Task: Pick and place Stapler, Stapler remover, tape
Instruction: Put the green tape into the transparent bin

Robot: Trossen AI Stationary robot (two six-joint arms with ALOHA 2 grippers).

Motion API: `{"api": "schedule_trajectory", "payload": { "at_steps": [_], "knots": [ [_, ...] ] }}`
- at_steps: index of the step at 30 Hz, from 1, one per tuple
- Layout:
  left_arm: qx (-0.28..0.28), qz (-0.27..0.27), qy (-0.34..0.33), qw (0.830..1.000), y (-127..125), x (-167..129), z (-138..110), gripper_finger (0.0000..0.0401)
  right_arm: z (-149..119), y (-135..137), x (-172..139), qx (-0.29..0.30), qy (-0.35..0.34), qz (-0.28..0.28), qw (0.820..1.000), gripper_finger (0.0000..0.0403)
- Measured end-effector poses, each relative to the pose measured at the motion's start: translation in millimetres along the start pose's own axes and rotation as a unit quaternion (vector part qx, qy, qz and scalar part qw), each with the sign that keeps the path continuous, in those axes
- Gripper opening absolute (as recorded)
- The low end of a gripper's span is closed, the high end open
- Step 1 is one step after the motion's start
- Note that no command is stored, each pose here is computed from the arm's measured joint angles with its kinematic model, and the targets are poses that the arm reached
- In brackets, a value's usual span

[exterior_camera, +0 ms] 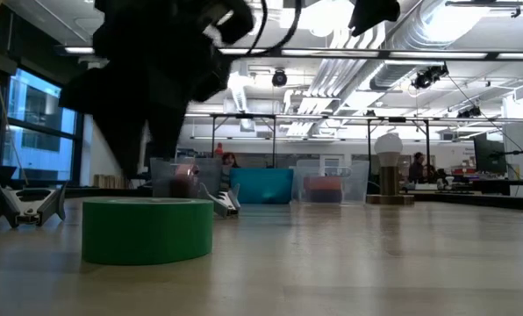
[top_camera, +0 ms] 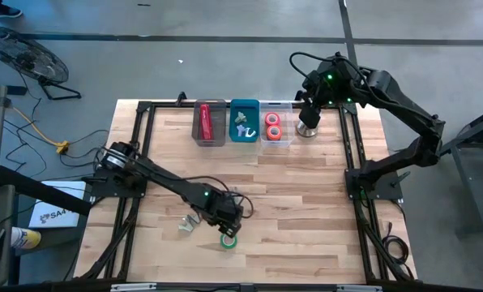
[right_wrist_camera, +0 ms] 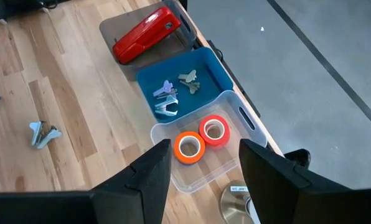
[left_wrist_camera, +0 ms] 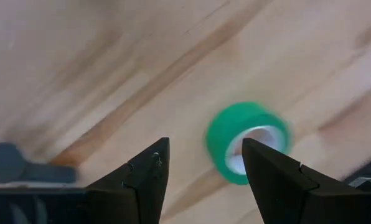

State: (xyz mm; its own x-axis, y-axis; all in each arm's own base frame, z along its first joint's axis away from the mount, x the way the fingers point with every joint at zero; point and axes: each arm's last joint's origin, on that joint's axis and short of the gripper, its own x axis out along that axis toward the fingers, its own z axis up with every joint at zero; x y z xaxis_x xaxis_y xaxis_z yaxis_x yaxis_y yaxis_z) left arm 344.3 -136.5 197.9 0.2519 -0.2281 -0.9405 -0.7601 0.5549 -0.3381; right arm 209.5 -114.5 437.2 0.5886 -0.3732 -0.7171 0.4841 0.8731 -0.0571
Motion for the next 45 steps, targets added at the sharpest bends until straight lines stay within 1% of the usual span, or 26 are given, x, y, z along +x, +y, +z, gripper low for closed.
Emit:
{"api": "schedule_trajectory", "payload": {
  "at_steps": [2,5,7,15,19,22,25,30,32,34,41,42,45],
  "knots": [
    [-0.001,0.007,0.016,1.0,1,7,-1,0.0197,0,0,0,0.0,0.0,0.0,1.0,0.0181],
    [0.007,-0.002,0.03,1.0,-2,12,-5,0.0197,0,0,0,0.0,0.0,0.0,1.0,0.0181],
    [0.015,-0.014,0.031,0.999,-6,14,-8,0.0197,-1,0,0,0.0,0.003,0.0,1.0,0.0181],
    [0.032,-0.028,0.025,0.999,-11,16,-18,0.0197,-1,0,0,0.0,0.007,0.0,1.0,0.0181],
    [0.03,-0.014,0.026,0.999,-9,23,-17,0.0197,-2,0,0,0.001,0.008,0.0,1.0,0.0181],
    [0.031,-0.013,0.029,0.999,-10,34,-15,0.0197,-2,2,0,-0.002,0.008,0.003,1.0,0.0181],
    [0.029,0.002,0.036,0.999,-8,44,-15,0.0197,-1,5,0,-0.006,0.008,0.007,1.0,0.0181],
    [0.025,0.016,0.041,0.999,-6,49,-15,0.0193,-1,9,-1,-0.012,0.008,0.008,1.0,0.0181],
    [0.025,0.018,0.04,0.999,-5,49,-15,0.018,-1,10,-1,-0.014,0.007,0.007,1.0,0.0181],
    [0.025,0.022,0.04,0.999,-5,49,-15,0.0157,-1,11,-1,-0.016,0.007,0.009,1.0,0.0181],
    [0.025,0.03,0.042,0.998,-3,50,-15,0.0042,-1,12,-1,-0.017,0.007,0.006,1.0,0.0181],
    [0.027,0.03,0.042,0.998,-3,50,-15,0.0035,-1,12,-1,-0.017,0.007,0.006,1.0,0.0181],
    [0.041,0.031,0.043,0.998,-2,50,-15,0.0035,-1,12,-1,-0.017,0.007,0.006,1.0,0.0181]
  ]
}}
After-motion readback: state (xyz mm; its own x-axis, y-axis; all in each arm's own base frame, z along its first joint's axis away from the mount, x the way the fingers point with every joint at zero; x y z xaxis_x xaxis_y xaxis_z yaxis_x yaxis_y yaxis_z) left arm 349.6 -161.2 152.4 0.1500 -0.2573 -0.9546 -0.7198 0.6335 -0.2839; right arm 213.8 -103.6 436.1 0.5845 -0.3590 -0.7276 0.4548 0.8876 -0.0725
